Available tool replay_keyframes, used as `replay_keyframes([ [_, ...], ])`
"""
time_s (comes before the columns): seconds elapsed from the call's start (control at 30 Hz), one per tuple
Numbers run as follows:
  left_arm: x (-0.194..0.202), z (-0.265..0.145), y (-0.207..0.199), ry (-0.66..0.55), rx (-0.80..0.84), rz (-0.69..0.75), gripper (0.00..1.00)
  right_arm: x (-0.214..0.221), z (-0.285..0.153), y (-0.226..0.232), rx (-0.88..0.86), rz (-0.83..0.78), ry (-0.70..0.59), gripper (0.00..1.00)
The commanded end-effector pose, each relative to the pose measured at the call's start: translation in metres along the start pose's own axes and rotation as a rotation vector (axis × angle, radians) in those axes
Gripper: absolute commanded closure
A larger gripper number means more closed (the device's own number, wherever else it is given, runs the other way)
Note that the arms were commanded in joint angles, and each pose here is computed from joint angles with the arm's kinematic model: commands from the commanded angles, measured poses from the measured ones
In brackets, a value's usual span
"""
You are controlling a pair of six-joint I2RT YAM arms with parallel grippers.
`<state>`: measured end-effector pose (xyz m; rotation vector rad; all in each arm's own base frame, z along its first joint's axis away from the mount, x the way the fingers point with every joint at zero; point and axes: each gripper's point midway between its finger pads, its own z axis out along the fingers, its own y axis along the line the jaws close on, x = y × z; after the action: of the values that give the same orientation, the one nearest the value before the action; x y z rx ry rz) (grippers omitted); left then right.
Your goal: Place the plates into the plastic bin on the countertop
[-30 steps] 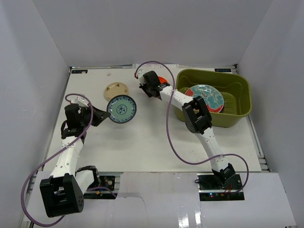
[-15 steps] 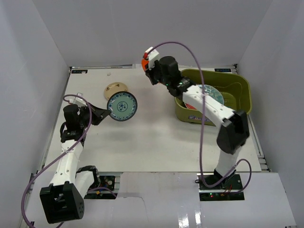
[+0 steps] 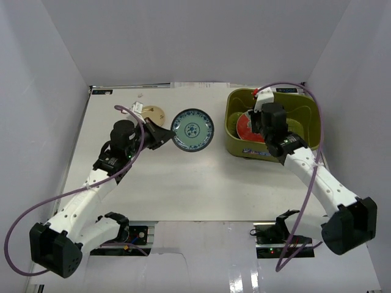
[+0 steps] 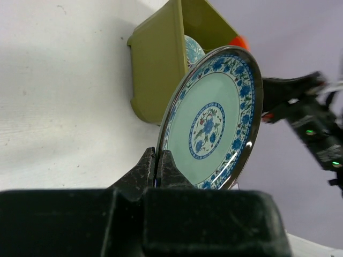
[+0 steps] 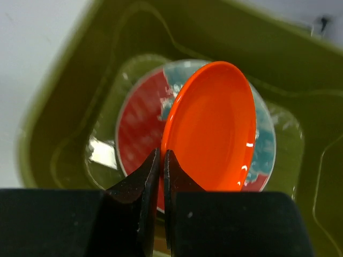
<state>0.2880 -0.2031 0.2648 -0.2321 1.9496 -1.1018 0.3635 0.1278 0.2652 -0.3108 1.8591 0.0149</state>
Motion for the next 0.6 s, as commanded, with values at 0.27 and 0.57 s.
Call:
replay_keyframes([
  [0.27, -0.010, 0.062, -0.057, -0.070, -0.044, 0.130, 1.00, 0.075, 0.032, -0.014, 0.048, 0.087, 0.220, 0.77],
  [0.57, 0.017, 0.114, -0.084, -0.022, -0.057, 0.193, 1.00, -0.007, -0.013, -0.046, -0.025, 0.382, 0.017, 0.26],
])
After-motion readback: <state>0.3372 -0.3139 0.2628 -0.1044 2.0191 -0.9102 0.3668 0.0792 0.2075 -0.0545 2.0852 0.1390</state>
